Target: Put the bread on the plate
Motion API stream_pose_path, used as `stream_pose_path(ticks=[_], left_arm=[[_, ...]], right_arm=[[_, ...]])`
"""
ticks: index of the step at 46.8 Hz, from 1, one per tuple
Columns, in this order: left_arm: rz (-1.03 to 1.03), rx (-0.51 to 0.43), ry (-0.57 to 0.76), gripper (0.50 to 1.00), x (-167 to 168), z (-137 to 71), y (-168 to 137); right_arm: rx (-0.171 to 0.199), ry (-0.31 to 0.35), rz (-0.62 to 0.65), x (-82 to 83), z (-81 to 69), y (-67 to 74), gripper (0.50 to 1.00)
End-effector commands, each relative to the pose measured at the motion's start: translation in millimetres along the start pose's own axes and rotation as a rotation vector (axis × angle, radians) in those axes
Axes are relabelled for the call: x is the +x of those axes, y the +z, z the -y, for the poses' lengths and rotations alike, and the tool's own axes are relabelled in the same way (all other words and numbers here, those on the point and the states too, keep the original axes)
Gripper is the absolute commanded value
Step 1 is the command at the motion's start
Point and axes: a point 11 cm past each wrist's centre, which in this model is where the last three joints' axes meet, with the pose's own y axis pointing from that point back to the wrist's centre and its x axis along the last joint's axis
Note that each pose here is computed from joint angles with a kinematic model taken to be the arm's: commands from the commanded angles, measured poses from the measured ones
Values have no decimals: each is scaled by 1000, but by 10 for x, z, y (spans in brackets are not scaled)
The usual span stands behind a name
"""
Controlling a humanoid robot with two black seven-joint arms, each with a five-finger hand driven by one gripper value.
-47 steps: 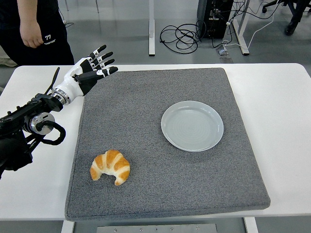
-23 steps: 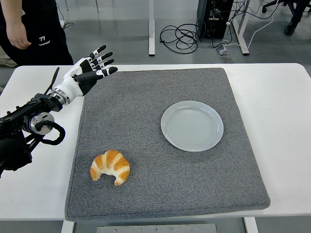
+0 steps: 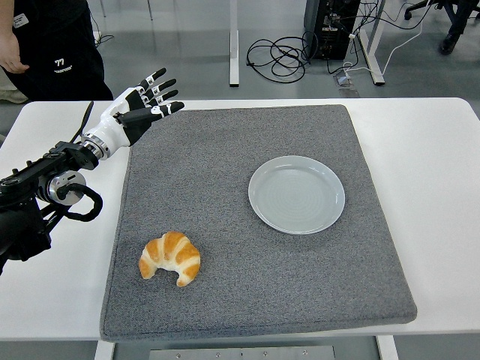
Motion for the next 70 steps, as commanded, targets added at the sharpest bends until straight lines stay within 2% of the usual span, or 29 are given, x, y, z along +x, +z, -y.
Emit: stream_pose_path(ticks=[1, 15, 22, 31, 38, 47, 70], left_arm=[[8, 6, -9, 966, -20, 6, 11], [109, 56, -55, 963, -63, -60, 120], [197, 43, -108, 963, -246, -71, 434], [382, 79, -214, 963, -616, -130, 816], [613, 108, -297, 963, -868, -234, 862], [802, 118, -403, 963, -1099, -469, 893], [1087, 256, -504, 957, -1238, -788, 934]], right_arm=[[0, 0, 0, 1, 0, -1, 1000], [0, 2, 1, 7, 0, -1, 1000], [0, 1, 2, 2, 0, -2, 1000], [0, 1, 2, 1, 0, -2, 1000], [0, -1, 0, -1, 0, -1, 1000], [0, -1, 0, -1, 0, -1, 1000], [3, -3, 0, -4, 3, -19, 1000]])
